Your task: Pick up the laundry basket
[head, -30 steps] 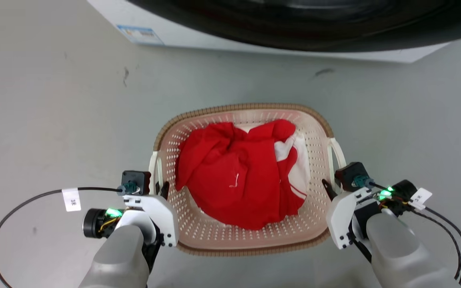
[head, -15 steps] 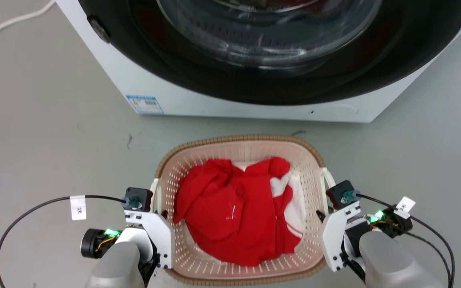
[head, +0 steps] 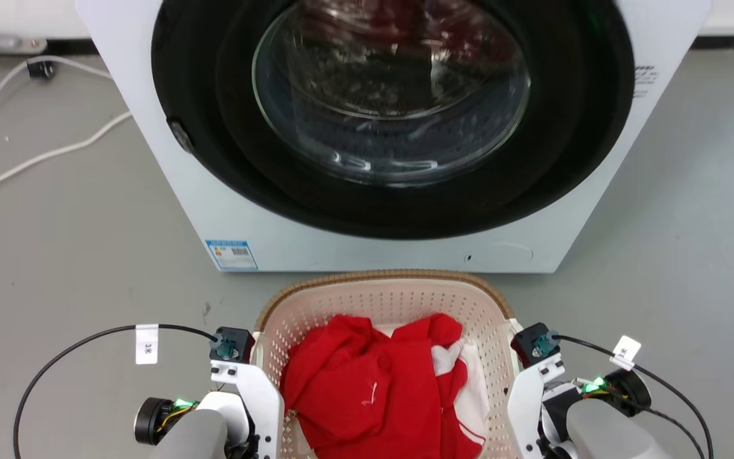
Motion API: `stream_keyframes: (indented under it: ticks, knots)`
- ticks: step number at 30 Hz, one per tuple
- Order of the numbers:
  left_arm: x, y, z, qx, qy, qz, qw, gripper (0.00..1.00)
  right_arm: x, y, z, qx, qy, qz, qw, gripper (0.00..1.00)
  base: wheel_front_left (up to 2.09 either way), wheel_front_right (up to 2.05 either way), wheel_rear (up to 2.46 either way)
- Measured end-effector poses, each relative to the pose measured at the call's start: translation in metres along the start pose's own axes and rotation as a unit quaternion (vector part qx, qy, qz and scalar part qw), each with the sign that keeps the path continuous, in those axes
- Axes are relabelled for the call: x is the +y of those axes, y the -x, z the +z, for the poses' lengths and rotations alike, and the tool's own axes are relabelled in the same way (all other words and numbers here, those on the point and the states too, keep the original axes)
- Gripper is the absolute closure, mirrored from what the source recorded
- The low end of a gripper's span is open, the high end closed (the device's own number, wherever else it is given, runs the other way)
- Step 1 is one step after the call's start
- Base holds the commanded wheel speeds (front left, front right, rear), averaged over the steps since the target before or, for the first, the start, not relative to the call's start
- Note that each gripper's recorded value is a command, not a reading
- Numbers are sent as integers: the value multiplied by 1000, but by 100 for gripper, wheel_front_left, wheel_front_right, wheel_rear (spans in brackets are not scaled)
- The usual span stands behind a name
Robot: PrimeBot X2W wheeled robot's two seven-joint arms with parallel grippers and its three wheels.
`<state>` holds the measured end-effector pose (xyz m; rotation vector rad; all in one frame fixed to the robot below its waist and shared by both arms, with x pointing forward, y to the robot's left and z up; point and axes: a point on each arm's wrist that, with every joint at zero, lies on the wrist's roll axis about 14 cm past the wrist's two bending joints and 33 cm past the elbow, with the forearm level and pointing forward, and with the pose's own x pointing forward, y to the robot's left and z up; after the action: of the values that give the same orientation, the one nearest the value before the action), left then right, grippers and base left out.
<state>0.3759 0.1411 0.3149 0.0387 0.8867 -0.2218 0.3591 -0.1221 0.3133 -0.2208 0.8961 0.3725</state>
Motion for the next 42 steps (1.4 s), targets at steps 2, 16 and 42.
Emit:
stream_keyframes:
  ticks: [2,16,42]
  knots:
    - [-3,5,3,-1,-3,-2,1000,100,0,6,-1,1,-2,-2,1000,100,0,0,0]
    - [-14,31,0,11,-8,-12,1000,100,0,34,-8,2,-9,-13,1000,100,0,0,0]
    - [-10,39,-12,30,2,-18,999,100,10,36,-13,12,-9,5,1000,100,0,0,0]
